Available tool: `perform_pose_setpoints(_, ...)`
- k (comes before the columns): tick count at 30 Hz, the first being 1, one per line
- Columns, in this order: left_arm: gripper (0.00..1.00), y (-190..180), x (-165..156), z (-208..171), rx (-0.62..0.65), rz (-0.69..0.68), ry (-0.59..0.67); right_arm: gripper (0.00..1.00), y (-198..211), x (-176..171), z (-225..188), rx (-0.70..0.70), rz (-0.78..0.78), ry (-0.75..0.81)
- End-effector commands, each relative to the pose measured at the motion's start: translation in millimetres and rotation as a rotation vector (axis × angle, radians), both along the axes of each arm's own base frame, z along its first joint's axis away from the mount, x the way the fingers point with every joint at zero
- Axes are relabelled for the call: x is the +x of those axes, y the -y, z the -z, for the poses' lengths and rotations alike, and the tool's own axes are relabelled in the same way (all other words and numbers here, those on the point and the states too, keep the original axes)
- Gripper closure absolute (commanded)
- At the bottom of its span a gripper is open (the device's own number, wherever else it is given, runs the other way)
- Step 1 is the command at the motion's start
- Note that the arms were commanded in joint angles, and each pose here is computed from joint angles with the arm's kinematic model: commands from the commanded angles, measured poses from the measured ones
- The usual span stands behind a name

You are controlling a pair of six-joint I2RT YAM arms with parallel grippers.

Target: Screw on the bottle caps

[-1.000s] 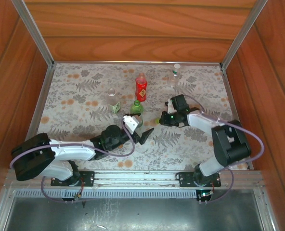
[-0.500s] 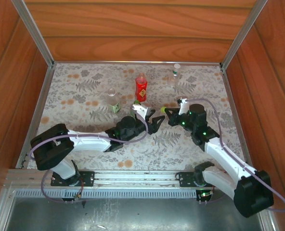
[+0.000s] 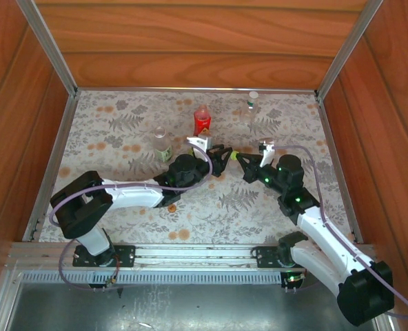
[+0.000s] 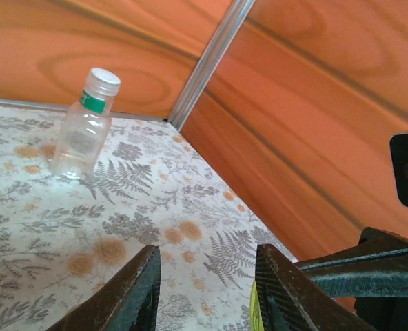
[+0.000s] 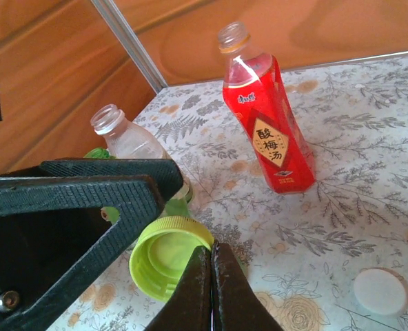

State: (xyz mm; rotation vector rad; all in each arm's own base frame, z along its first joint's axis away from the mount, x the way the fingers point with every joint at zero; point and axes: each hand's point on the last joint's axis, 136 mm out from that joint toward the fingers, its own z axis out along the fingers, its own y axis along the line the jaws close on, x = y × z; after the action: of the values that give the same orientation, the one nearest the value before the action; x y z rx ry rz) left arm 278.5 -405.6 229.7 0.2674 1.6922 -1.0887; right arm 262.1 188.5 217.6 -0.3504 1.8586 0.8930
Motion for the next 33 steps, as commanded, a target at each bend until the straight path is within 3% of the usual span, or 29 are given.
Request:
perform_pose_setpoints(1, 0.59, 14.2, -8.1, -4.3, -0.027, 0.082, -0.015, 1.0, -4.4, -2.9, -5.2, 0.027, -0.027, 0.017)
perform_pose_setpoints(5, 0.52, 13.1, -8.1, -5.7, -0.035, 0.079, -0.019, 1.0, -1.3, 1.6, 2.2, 0.007, 0.002, -0.002)
perform_pose_setpoints(11, 0.53, 20.0, -13.0, -6.3, -0.043, 0.124, -0.029, 1.0, -1.4, 2.3, -3.2, 0.037, 0.008, 0.007)
perform_pose_setpoints(17, 0.63, 24.9, -15.5, -6.5, -0.048, 0.151, -0.034, 1.0, -1.7, 0.4, -3.2, 0.045, 0.004, 0.004)
perform_pose_setpoints(24, 0.83, 24.5, -17.6, -9.7, -0.039, 0.161, -0.012, 1.0, -2.2, 0.3, -1.0, 0.04, 0.0, -0.002)
perform_pose_setpoints(29, 0.88, 23.2, -18.3, -12.2, -0.021, 0.161, 0.023, 0.99, -0.8, -0.2, -1.9, 0.038, 0.007, -0.006)
perform_pose_setpoints(33, 0.88, 21.7, -16.7, -11.8, 0.008, 0.15, 0.061, 0.83, 4.5, -0.8, -3.9, 0.048, 0.04, -0.019)
